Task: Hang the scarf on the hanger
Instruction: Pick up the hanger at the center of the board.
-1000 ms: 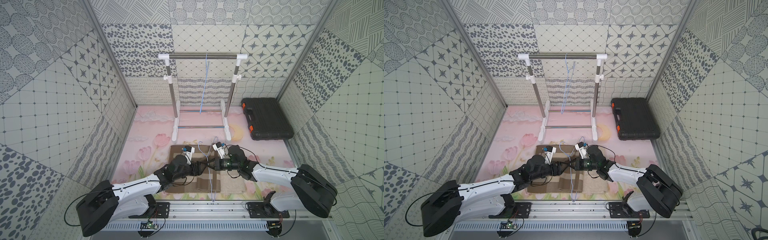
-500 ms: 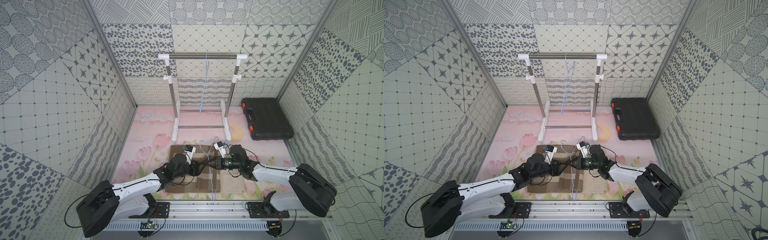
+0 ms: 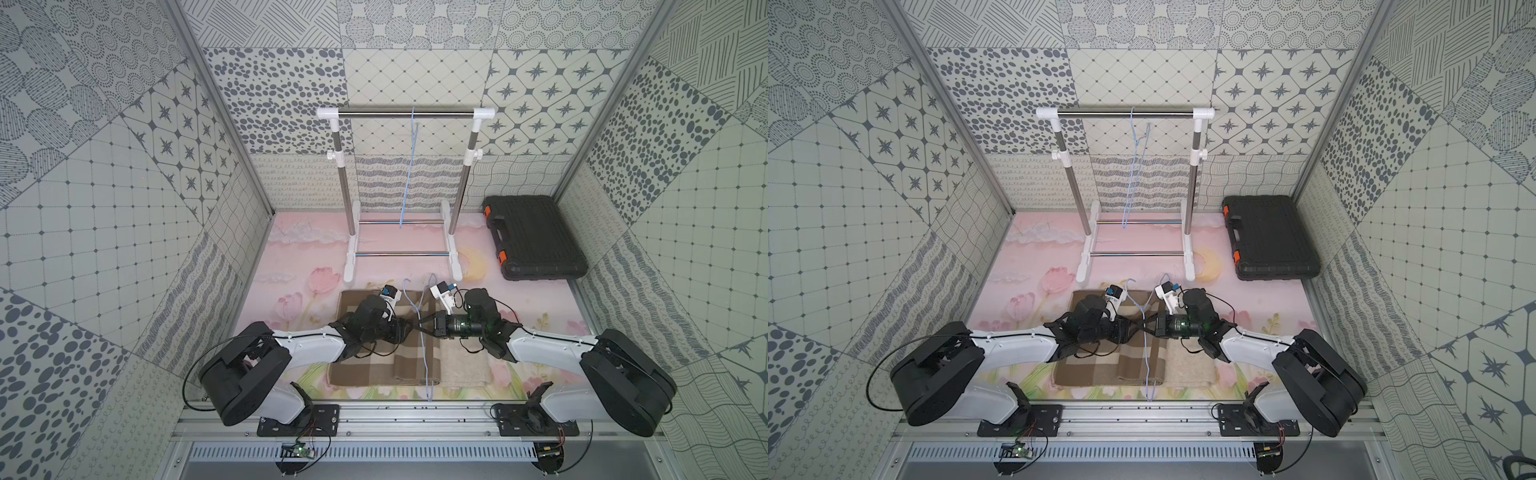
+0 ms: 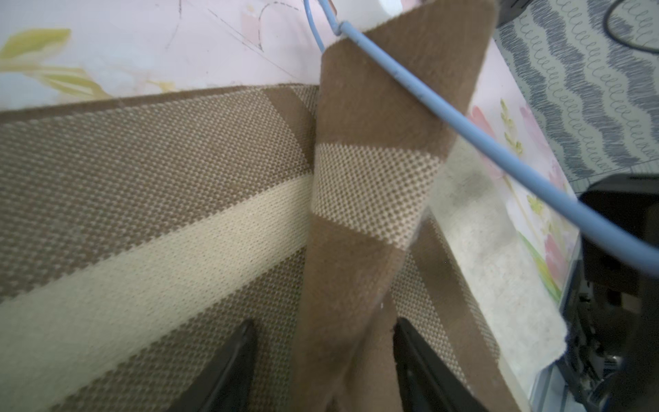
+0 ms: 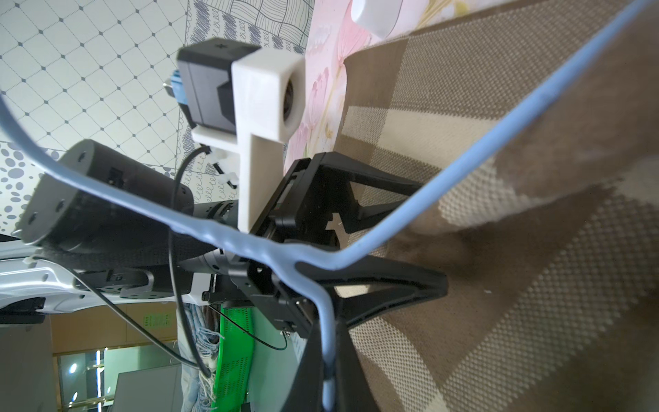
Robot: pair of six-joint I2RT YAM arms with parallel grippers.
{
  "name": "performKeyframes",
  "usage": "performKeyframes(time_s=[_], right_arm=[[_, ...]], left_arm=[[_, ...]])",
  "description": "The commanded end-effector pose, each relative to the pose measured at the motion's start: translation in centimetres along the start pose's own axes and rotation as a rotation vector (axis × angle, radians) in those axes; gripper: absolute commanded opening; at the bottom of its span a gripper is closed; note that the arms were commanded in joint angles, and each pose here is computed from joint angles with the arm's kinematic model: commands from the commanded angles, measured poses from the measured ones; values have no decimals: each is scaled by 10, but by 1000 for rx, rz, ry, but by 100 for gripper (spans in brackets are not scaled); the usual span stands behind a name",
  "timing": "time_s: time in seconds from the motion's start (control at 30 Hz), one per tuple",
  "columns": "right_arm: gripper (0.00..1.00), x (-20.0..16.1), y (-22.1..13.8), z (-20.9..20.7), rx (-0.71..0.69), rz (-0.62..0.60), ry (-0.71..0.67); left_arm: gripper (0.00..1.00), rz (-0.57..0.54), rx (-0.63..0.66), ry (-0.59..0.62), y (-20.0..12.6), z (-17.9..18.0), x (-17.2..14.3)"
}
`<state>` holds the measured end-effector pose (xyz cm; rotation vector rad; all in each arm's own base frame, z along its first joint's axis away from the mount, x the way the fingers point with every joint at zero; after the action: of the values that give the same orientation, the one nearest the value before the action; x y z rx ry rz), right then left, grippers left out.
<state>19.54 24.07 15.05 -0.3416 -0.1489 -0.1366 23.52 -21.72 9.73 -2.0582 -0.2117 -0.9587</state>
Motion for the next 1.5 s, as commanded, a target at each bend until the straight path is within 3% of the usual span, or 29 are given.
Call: performKeyframes(time_s=[0.0, 0.07, 0.23, 0.4, 0.53, 0.7, 0.9, 1.13, 1.47], right_arm=[[0, 3, -1, 2, 29, -5, 9], [0, 4, -2, 0, 25, -8, 13], [0, 4, -3, -1, 21, -13, 17], [0, 4, -1, -4, 5, -4, 8], [0, 6, 2, 0, 12, 3, -30], [0, 13, 7, 15, 40, -1, -96], [0, 13, 14, 23, 60, -21, -131], [0, 3, 14, 12, 31, -23, -120], [0, -5, 12, -13, -32, -35, -98]], left_arm=[[40, -30, -97, 20, 11, -7, 5], [25, -23, -118, -2, 13, -8, 2], [0, -40, -165, -41, 12, -13, 7], [0, -99, -137, -49, -17, -21, 30], [0, -65, -59, -82, -48, -18, 44], [0, 31, 63, -175, -75, 4, 31], [0, 71, 210, -291, -107, 35, 15], [0, 121, 296, -363, -111, 51, 17], [0, 97, 484, -488, -135, 67, 5]])
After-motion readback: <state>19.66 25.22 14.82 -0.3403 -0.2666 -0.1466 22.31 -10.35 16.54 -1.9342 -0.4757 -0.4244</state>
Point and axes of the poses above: each gripper's point midway between its finger pads, its own y axis out along the fingers, its own z axis along the line the jaws close on, x = y × z, the point moved 7 cm from there along -y, back along the fingers, and after that the axes turned 10 degrees about y, right-handed, at the moved point
